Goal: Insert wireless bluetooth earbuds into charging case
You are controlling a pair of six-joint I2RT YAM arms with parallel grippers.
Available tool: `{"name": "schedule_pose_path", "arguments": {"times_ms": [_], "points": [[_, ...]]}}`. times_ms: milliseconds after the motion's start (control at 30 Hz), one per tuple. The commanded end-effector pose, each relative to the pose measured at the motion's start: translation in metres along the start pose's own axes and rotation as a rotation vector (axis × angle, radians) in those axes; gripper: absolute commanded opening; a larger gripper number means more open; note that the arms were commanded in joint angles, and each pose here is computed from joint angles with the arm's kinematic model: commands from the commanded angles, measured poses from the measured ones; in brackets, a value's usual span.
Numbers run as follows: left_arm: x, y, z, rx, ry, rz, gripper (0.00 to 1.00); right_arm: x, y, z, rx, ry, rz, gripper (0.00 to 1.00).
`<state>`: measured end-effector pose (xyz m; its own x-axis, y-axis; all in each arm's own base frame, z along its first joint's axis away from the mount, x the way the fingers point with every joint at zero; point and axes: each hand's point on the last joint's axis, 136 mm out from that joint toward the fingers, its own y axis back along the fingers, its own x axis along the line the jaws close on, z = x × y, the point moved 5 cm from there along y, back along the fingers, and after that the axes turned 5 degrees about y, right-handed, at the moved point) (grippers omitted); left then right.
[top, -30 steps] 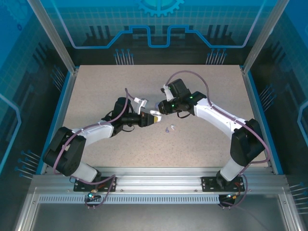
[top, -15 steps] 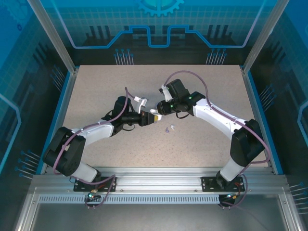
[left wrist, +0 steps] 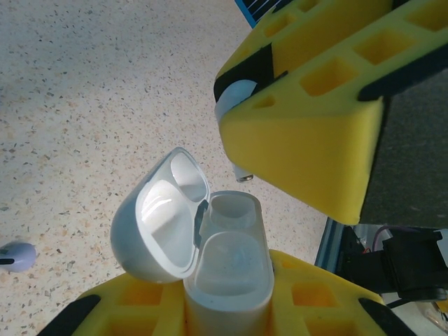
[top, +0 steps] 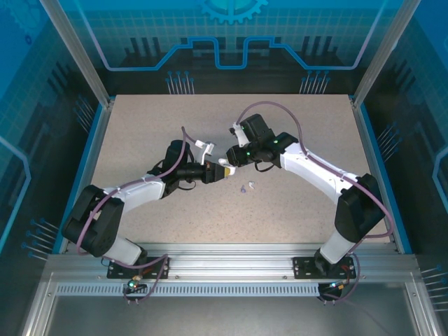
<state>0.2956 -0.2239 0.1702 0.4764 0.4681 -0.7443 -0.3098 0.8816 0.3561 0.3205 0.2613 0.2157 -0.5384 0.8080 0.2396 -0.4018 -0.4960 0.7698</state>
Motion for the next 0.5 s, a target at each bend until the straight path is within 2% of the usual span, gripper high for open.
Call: {"name": "schedule_pose_path", "arguments": {"times_ms": [0, 467], "points": [[-0.0245, 0.0049, 0.0175, -0.048, -0.087, -0.07, 0.05, 0.0075, 0.0032, 0.0039, -0.001, 0.029, 0.004, 0.27], [-0.0277, 0.0091, 0.0218, -0.08, -0.115, -0.059, 0.05, 0.0118, 0.0052, 0.0021, 0.003, 0.044, 0.021, 0.27]]}}
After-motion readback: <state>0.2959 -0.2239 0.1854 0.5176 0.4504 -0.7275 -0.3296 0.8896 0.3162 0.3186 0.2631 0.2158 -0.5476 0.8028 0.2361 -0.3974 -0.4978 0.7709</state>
